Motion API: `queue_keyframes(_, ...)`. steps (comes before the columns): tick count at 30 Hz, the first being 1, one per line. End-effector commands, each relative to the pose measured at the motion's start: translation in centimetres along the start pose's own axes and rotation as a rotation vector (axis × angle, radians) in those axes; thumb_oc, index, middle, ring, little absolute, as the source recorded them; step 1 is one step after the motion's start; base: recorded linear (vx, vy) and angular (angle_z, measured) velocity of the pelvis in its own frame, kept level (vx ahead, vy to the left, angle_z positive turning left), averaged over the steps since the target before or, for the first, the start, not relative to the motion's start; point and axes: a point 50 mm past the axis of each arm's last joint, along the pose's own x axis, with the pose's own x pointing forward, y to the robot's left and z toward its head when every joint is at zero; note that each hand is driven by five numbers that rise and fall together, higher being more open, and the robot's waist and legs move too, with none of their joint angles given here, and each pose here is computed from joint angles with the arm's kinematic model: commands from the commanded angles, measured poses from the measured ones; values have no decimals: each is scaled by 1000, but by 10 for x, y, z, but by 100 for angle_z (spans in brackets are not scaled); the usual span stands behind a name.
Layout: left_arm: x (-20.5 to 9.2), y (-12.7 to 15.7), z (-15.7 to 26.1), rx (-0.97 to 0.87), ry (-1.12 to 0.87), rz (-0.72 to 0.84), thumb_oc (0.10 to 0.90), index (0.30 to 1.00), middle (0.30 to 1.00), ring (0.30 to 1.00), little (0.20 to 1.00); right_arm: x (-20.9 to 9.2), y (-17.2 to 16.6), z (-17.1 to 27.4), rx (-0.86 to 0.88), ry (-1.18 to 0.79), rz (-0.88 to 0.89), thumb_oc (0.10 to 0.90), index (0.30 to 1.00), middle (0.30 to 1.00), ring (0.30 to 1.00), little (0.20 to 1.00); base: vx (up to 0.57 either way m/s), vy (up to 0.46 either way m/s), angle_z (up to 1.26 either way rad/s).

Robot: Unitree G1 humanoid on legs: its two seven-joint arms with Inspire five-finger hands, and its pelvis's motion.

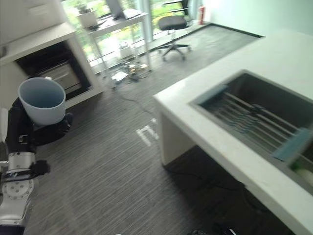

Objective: Place the dishes in the dishwasher.

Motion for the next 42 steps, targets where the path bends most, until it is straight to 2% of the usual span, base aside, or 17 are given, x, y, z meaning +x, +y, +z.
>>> queue_keyframes(1, 12, 25, 46, -14, -266, 75, 400, 300, 300, 300, 300, 8, 30, 15, 257, -49, 88, 800, 900, 900, 900, 900, -81, 500, 151)
queue_keyframes(3, 10, 20, 48, -40, -263, 48, 400, 300, 300, 300, 300, 9, 32, 19, 335, -65, 113, 800, 900, 900, 900, 900, -101, 606, 56)
queue_keyframes(4, 10, 15, 50, -66, -273, 20, 400, 300, 300, 300, 300, 8, 34, 17, 302, -64, 134, 800, 900, 900, 900, 900, -72, 590, 34)
queue_keyframes(6, 13, -5, 51, -131, -290, -85, 400, 300, 300, 300, 300, 6, 36, 8, 291, -46, 184, 800, 900, 900, 900, 900, 4, 238, 85)
queue_keyframes(7, 15, -27, 49, -183, -312, -187, 400, 300, 300, 300, 300, 3, 36, -4, 258, -29, 190, 800, 900, 900, 900, 900, 14, -23, 185)
queue_keyframes(11, 14, -51, 47, -217, -291, -212, 400, 300, 300, 300, 300, 1, 35, -13, 180, 27, 232, 800, 900, 900, 900, 900, 17, -108, 385)
queue_keyframes(14, 16, -58, 49, -240, -279, -240, 400, 300, 300, 300, 300, 3, 39, -9, 156, 31, 241, 800, 900, 900, 900, 900, 2, -168, 86)
queue_keyframes(19, 13, -54, 51, -231, -279, -227, 400, 300, 300, 300, 300, 7, 45, 11, 103, 17, 259, 800, 900, 900, 900, 900, 55, -147, -8)
queue_keyframes(28, 14, -44, 49, -192, -242, -215, 400, 300, 300, 300, 300, 5, 31, -6, 103, 85, 200, 800, 900, 900, 900, 900, 49, -56, -33)
queue_keyframes(34, 14, -42, 48, -236, -215, -236, 400, 300, 300, 300, 300, 4, 26, -8, 93, 73, 161, 800, 900, 900, 900, 900, 59, 19, -20)
queue_keyframes(38, 16, -42, 53, -202, -245, -231, 400, 300, 300, 300, 300, 8, 39, 13, 112, -29, 160, 800, 900, 900, 900, 900, 61, -87, -7)
queue_keyframes(42, 29, -42, 54, -217, -307, -215, 400, 300, 300, 300, 300, 7, 35, 12, 236, -58, 138, 800, 900, 900, 900, 900, -58, -559, -51)
